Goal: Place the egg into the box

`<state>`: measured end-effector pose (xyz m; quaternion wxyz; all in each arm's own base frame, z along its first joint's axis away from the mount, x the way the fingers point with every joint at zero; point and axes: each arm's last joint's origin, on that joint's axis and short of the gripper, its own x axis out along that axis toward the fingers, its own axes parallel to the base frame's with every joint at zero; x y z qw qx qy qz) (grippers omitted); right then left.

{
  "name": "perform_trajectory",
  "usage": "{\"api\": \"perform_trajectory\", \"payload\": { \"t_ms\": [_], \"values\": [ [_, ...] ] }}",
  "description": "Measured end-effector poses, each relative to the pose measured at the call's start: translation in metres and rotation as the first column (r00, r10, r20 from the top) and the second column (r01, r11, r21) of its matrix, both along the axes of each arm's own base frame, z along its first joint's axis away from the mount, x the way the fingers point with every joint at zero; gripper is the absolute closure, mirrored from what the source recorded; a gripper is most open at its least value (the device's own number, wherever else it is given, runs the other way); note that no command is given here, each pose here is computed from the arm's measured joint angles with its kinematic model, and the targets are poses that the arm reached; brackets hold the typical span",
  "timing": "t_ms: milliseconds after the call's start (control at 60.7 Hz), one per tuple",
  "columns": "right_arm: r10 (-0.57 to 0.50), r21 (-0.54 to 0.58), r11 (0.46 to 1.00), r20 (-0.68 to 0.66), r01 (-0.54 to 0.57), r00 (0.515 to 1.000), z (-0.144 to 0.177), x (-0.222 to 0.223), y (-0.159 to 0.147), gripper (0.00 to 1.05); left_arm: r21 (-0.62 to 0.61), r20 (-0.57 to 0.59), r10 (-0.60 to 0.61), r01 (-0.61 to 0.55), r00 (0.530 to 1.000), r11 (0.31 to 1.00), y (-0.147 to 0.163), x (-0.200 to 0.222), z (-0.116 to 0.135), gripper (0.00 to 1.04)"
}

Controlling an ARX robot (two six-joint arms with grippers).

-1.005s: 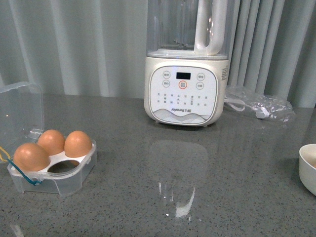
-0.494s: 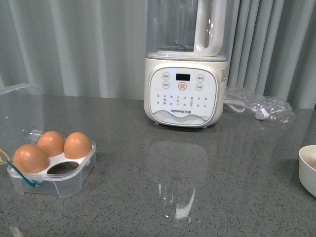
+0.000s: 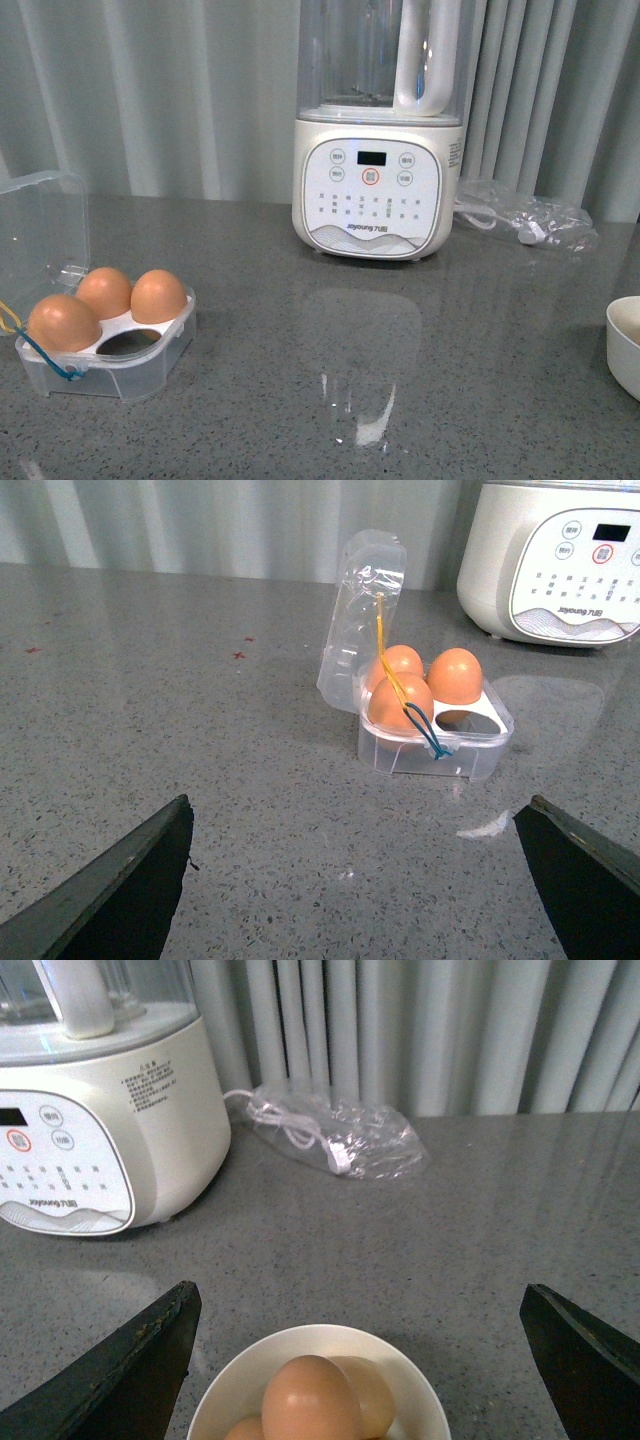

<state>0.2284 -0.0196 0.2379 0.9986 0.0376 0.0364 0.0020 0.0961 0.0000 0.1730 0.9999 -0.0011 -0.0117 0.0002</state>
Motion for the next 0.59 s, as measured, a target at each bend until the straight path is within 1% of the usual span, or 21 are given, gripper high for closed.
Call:
{"api": "perform_trajectory", "payload": {
  "t_ms": [181,395,593],
  "values": [
    [0.015,0.000,1.000,-0.099,-0.015,0.995,-0.001,0.025,-0.004,0.07,0.000,0.000,0.000,0.000,1.000,1.000,0.000,0.000,0.000,0.07],
    [0.053,-0.020,0.998,-0.201,-0.058,0.978,-0.017,0.037,-0.004,0.07,0.000,0.000,0.000,0.000,1.000,1.000,0.000,0.000,0.000,0.07],
    [0.085,-0.015,0.996,-0.237,-0.091,0.968,-0.027,0.042,-0.004,0.07,0.000,0.000,0.000,0.000,1.000,1.000,0.000,0.000,0.000,0.07]
  ]
}}
